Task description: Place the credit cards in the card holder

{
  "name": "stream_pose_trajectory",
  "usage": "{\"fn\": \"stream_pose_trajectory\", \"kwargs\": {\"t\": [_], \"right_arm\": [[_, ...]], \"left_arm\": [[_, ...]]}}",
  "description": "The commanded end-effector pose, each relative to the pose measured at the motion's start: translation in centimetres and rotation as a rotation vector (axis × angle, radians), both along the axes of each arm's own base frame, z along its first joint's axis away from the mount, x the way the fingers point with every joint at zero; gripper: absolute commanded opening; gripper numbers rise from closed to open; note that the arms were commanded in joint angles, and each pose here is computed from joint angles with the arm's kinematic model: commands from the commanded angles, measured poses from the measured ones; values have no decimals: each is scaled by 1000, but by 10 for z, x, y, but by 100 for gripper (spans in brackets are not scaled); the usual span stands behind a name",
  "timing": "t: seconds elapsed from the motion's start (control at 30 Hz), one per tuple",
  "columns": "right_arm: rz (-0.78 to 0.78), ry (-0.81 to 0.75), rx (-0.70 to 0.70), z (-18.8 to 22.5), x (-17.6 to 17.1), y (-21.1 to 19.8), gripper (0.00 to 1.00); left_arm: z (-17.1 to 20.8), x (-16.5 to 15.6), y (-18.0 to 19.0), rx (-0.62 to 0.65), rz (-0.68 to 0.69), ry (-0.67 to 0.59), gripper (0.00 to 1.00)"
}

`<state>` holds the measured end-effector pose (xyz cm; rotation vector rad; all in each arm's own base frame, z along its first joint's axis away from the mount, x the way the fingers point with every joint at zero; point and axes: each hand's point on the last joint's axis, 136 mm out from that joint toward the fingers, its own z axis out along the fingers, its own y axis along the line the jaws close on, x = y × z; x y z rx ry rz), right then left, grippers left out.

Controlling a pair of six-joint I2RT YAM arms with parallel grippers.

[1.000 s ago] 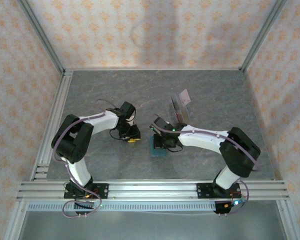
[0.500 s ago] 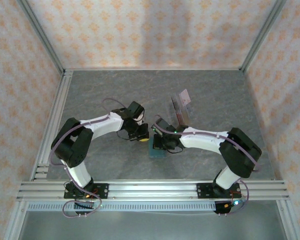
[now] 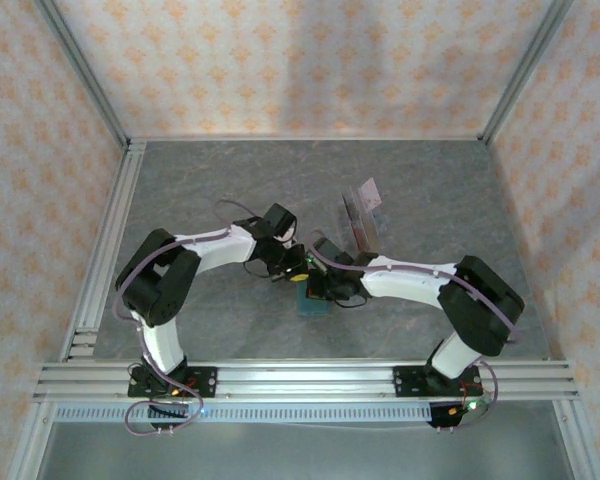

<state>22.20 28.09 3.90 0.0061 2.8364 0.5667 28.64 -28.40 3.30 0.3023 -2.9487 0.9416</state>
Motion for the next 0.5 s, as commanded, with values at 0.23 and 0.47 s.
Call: {"fn": "stream_pose_trajectory", "kwargs": {"t": [0.23, 0.47], "right_arm": [[-34, 2, 0, 9, 2, -16, 0], [-110, -14, 74, 26, 2, -47, 0]], "left_arm": [[-51, -34, 31, 149, -35, 73, 0], [-67, -45, 50, 242, -78, 84, 0]]}}
